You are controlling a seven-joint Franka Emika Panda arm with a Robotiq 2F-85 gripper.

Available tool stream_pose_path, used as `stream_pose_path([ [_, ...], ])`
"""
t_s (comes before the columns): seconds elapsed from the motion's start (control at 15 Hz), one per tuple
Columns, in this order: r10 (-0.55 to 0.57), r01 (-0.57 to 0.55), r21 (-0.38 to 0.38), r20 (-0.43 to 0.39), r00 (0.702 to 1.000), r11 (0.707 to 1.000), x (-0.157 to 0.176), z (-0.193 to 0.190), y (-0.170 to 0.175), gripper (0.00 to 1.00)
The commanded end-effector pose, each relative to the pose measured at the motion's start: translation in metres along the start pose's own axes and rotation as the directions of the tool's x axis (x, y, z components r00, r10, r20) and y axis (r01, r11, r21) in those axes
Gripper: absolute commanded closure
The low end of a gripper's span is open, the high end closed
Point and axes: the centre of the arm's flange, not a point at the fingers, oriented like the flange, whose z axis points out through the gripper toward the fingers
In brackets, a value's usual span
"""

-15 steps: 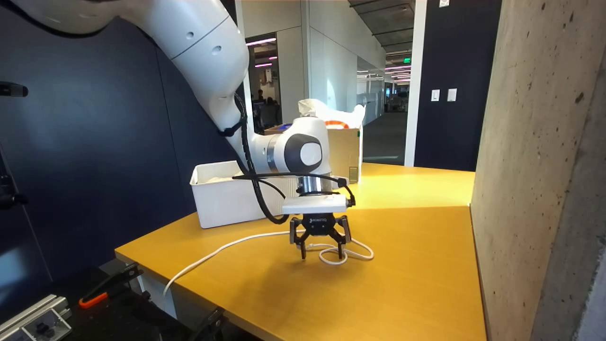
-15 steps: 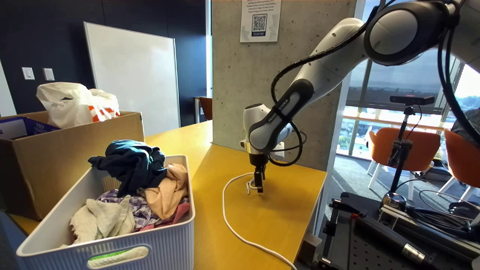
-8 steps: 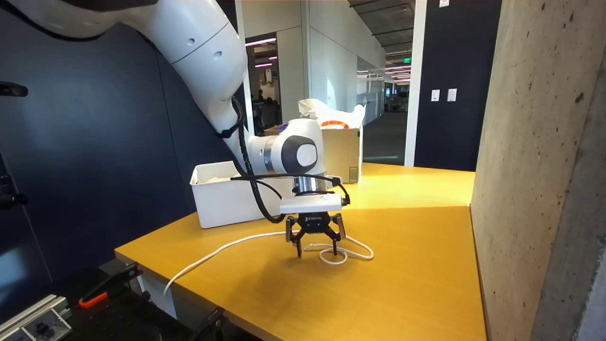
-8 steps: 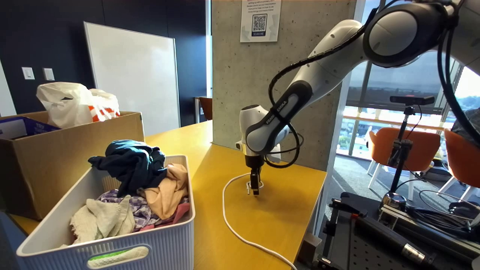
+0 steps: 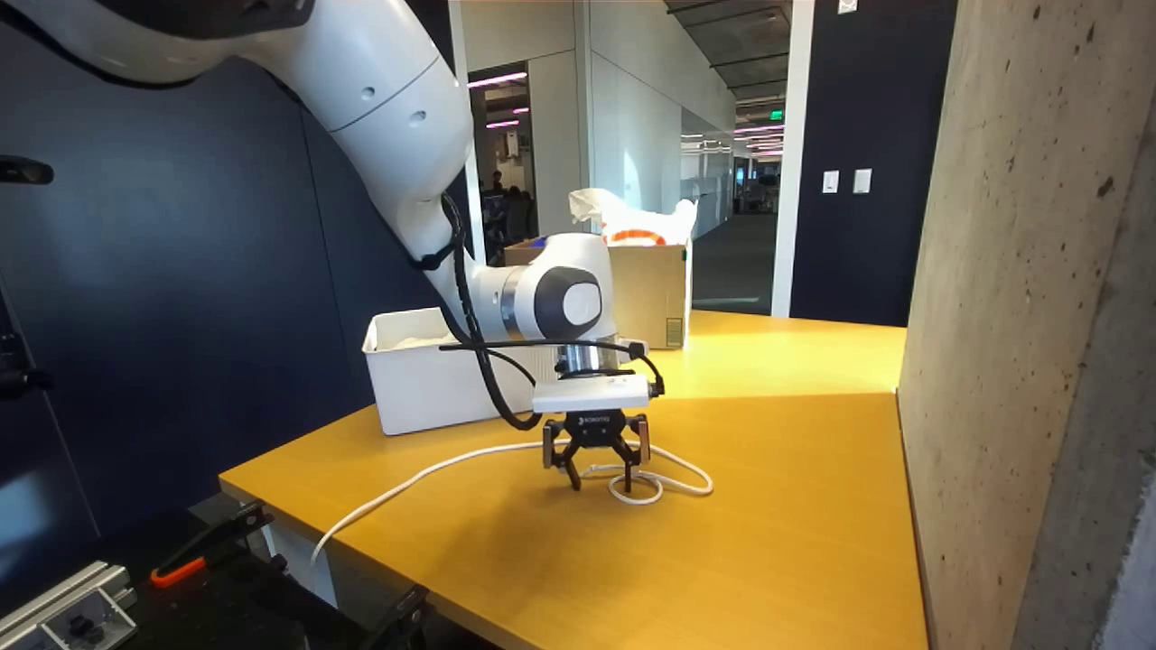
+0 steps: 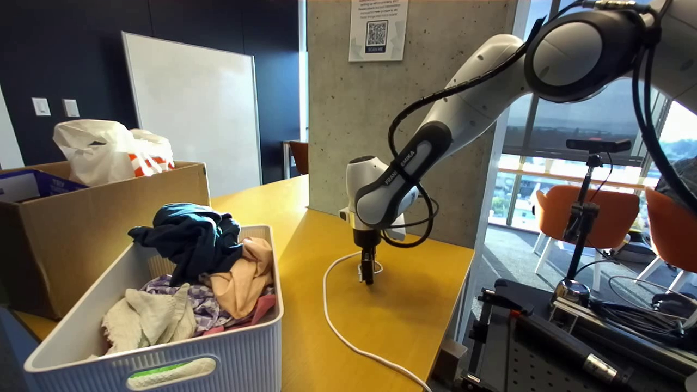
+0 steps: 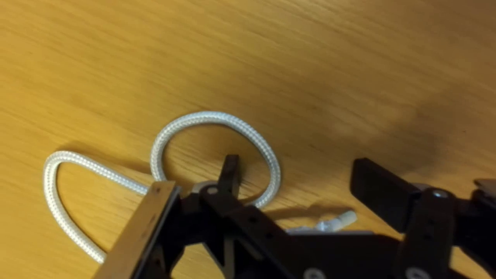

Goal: Straighten the shoelace

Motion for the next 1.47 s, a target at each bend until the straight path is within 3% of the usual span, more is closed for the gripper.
stream_pose_path([
  [0.0,-0.019,0.018,-0.017,-0.037,0.999,1.0,-0.001,0.003,-0.002,0.57],
  [0.4,-0.01,0.008,-0.022,-0.08,0.997,1.0,-0.011,0.01,0.013,1.0],
  [0.73,-0.019,0.016,-0.037,-0.097,0.995,0.999,-0.019,0.004,0.013,1.0],
  [1.07,-0.157,0.155,-0.053,-0.042,0.987,0.986,-0.036,-0.018,0.017,1.0],
  [1.4,-0.17,0.167,-0.087,-0.027,0.985,0.982,-0.052,-0.041,0.025,1.0],
])
